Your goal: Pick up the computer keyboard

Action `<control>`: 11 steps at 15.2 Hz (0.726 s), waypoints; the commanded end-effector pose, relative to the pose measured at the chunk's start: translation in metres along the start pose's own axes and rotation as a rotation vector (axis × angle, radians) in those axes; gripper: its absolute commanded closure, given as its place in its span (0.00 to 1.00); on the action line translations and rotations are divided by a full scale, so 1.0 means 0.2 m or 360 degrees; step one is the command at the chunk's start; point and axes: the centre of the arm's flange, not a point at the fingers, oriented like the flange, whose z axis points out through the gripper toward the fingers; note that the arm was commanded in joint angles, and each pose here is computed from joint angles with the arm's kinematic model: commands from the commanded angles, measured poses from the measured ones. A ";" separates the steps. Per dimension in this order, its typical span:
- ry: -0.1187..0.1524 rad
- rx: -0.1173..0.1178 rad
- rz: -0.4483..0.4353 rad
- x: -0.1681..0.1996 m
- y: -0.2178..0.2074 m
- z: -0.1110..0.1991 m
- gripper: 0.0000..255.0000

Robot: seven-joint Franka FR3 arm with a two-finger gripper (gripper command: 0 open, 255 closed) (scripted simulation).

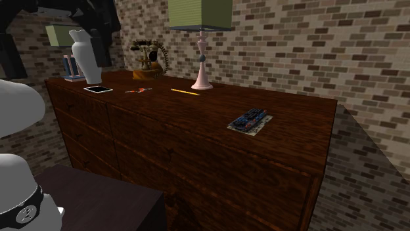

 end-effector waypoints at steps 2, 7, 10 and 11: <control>0.0003 -0.0006 -0.0059 0.05 -0.04 0.02 0.00; 0.0017 -0.0036 -0.0355 0.28 -0.26 0.11 0.00; 0.0026 -0.0054 -0.0532 0.40 -0.41 0.17 0.00; 0.0028 -0.0060 -0.0592 0.43 -0.46 0.19 0.00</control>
